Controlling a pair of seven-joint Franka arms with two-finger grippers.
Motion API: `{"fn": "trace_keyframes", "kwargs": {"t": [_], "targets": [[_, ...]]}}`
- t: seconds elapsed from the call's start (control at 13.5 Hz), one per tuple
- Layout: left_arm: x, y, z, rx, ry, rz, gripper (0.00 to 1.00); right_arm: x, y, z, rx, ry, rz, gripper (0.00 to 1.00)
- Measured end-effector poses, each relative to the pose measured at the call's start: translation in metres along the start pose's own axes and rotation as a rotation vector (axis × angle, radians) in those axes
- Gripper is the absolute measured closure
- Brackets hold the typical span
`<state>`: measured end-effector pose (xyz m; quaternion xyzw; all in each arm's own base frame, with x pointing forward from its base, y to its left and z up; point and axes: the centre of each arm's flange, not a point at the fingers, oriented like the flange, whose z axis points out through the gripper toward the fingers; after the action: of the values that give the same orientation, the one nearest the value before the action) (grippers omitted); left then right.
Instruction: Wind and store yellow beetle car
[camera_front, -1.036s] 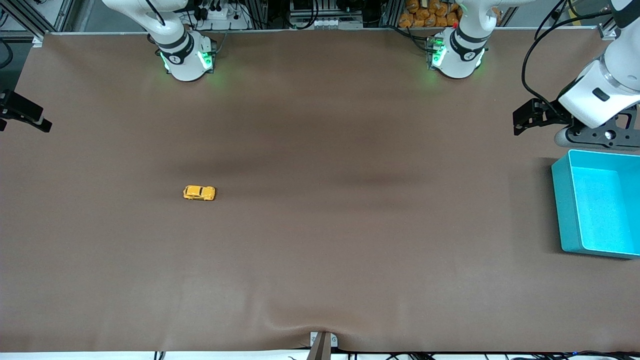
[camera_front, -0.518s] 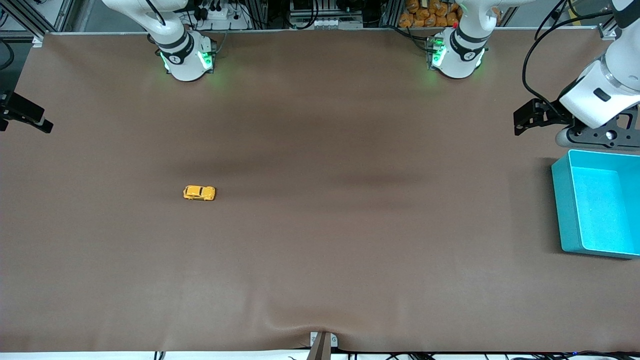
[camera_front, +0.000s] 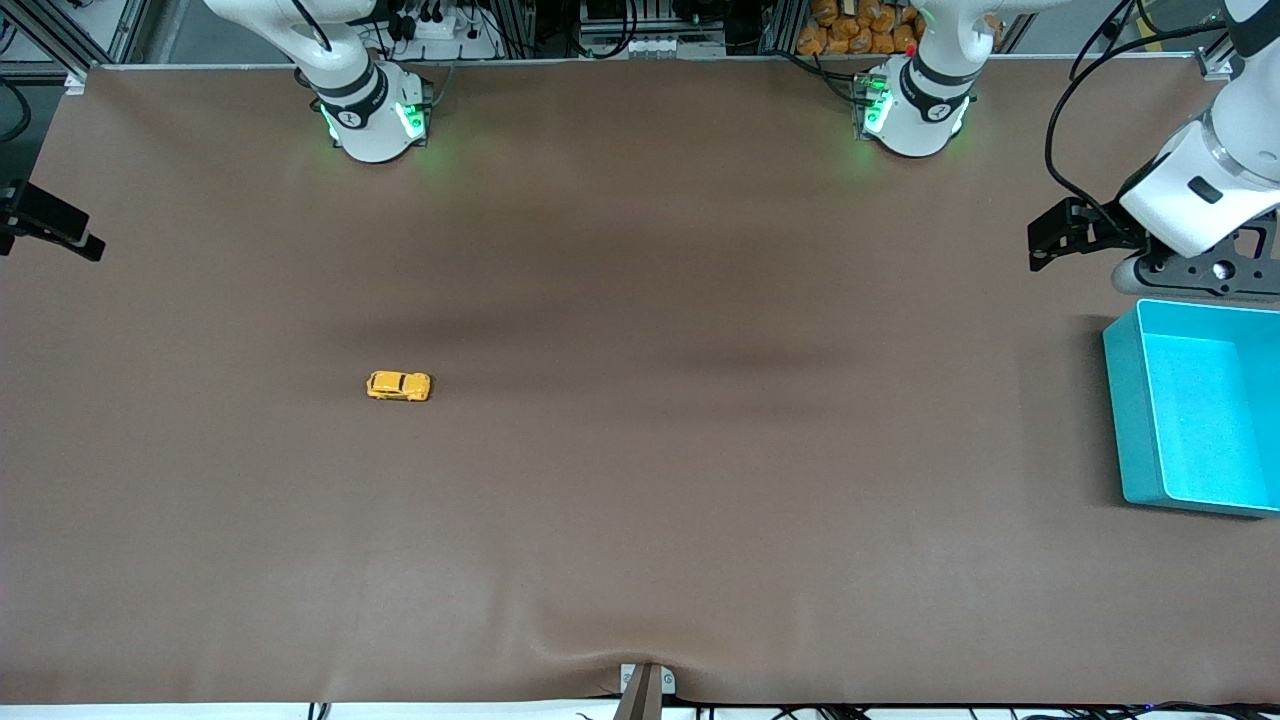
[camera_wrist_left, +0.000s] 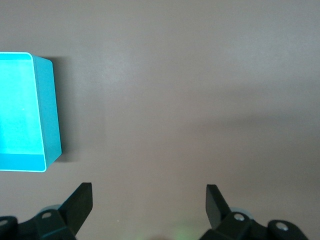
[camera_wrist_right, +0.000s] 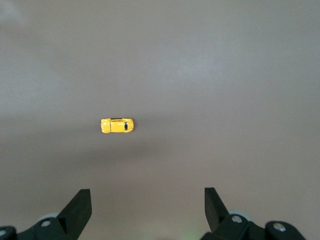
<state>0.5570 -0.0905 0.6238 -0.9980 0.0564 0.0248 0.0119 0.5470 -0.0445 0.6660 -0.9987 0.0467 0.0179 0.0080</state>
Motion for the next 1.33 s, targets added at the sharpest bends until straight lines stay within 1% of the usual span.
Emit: {"fn": "trace_keyframes", "kwargs": {"t": [0.22,0.81,1.04,1.33], "targets": [[0.0020,0.0024,0.0046,-0.001,-0.009,0.005,0.00,-0.0011,-0.0010,0.0033,-0.002,-0.017,-0.002,0.00],[0.0035,0.0000,0.0066,-0.001,-0.012,0.001,0.00,-0.0012,-0.0023,0.0043,-0.002,-0.020,-0.004,0.00],[0.0032,-0.0014,0.0068,-0.001,-0.016,-0.002,0.00,-0.0020,-0.0025,0.0073,-0.002,-0.034,-0.005,0.00],[0.0028,-0.0017,0.0070,-0.001,-0.019,-0.002,0.00,-0.0019,-0.0051,0.0099,-0.002,-0.040,-0.010,0.00]]}}
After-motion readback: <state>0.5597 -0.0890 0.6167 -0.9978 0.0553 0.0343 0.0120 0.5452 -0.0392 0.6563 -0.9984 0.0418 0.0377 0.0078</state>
